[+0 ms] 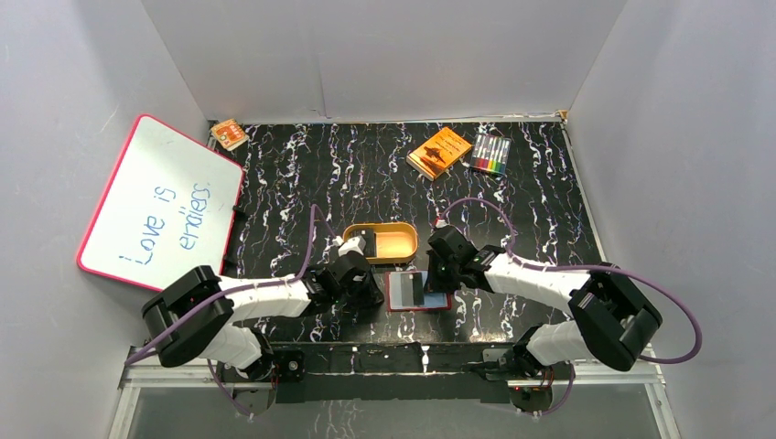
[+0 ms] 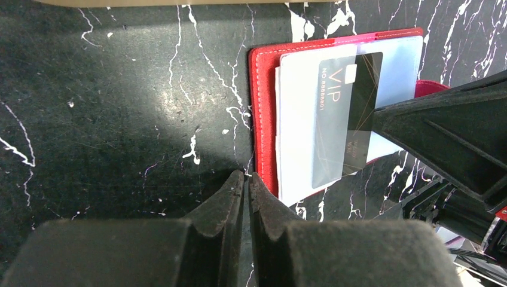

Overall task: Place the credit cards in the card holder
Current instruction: Insert the credit card into the card holder.

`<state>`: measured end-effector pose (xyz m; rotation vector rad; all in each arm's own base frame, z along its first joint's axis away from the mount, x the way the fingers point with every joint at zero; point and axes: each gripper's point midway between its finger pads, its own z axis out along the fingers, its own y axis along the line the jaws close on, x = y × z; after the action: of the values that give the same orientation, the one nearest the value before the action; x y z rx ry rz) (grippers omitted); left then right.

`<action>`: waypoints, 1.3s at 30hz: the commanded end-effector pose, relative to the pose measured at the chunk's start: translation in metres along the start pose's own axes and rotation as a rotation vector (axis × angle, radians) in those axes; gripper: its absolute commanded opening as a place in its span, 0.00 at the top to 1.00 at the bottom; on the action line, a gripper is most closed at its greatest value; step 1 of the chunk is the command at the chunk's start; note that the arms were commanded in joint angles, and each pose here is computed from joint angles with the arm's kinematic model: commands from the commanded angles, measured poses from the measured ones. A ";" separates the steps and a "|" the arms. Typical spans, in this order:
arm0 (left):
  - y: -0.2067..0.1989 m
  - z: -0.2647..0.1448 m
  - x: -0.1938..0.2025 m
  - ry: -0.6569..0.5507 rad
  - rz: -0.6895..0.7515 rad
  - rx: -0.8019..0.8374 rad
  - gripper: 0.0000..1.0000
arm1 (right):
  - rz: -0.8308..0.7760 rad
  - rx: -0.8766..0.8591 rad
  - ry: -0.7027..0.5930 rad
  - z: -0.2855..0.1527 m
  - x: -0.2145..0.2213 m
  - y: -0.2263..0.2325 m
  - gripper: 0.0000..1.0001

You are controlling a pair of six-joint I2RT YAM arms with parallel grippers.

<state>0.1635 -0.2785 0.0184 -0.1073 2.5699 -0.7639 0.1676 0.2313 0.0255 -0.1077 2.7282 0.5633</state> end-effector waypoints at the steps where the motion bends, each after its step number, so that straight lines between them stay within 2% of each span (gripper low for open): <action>1: -0.003 0.002 -0.002 0.009 0.019 -0.001 0.93 | -0.006 -0.053 -0.019 0.000 -0.011 0.015 0.96; 18: -0.008 0.005 0.000 0.024 0.032 0.017 0.94 | -0.012 -0.137 0.006 0.002 -0.015 0.042 0.98; 31: -0.009 0.004 -0.001 0.022 0.035 0.020 0.95 | -0.031 -0.133 0.016 0.004 -0.012 0.049 0.99; 34: -0.004 -0.002 -0.007 -0.012 0.026 -0.009 0.95 | -0.030 -0.104 -0.015 -0.007 -0.016 0.043 0.95; 39: 0.005 -0.024 -0.024 -0.099 0.014 -0.053 0.93 | -0.039 -0.064 -0.111 -0.037 -0.031 0.034 0.80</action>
<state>0.1656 -0.2762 0.0233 -0.0868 2.5666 -0.7393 0.1660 0.2539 0.0422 -0.1665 2.7123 0.6474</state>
